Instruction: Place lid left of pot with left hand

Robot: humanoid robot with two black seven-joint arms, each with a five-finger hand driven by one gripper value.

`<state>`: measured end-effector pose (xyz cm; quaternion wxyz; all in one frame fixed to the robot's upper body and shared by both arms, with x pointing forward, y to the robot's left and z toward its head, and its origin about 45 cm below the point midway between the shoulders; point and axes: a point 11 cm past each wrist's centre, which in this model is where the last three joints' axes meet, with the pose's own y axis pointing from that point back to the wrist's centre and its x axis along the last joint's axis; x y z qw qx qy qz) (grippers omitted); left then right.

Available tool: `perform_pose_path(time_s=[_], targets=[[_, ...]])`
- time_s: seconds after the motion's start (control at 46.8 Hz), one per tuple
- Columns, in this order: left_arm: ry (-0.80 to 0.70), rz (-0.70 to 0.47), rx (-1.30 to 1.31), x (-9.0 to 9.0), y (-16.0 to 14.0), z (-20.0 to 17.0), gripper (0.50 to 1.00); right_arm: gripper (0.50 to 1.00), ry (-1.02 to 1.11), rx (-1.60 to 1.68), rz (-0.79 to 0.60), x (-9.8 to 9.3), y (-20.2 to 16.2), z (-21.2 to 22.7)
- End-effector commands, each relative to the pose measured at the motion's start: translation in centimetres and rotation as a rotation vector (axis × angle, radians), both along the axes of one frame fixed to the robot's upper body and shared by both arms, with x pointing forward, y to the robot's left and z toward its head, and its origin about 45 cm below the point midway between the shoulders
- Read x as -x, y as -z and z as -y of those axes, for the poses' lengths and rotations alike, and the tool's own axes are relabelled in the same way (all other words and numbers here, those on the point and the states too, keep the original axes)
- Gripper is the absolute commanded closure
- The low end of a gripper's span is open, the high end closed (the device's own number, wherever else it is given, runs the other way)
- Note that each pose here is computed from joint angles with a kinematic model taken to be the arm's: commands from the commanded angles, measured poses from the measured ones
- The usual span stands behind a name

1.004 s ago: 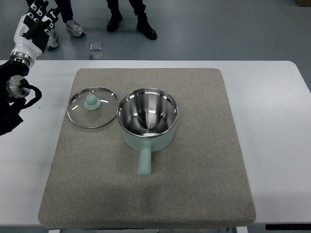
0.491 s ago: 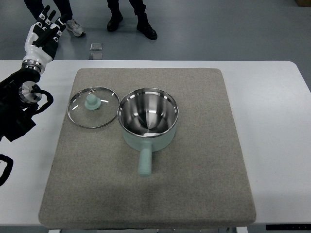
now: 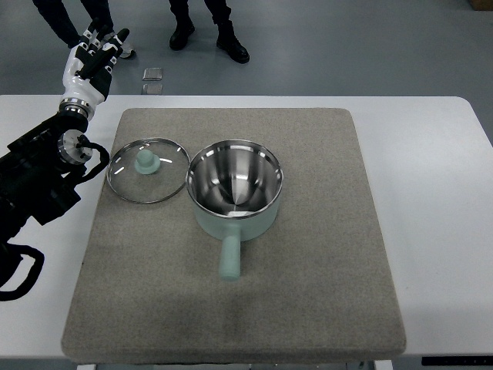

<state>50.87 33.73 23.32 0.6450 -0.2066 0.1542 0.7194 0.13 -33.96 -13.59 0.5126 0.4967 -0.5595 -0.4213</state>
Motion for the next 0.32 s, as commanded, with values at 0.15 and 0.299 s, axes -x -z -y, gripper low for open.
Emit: perform_pose_path(time_s=[0.15, 0.299], targets=[[0.021, -0.029, 0.022, -0.05, 0.30, 0.14, 0.506, 0.576, 0.001, 0.000, 0.001, -0.07, 0.00, 0.00], [0.033, -0.027, 0.023, -0.04, 0.28, 0.14, 0.506, 0.576, 0.003, -0.003, 0.006, -0.29, -0.01, -0.03]])
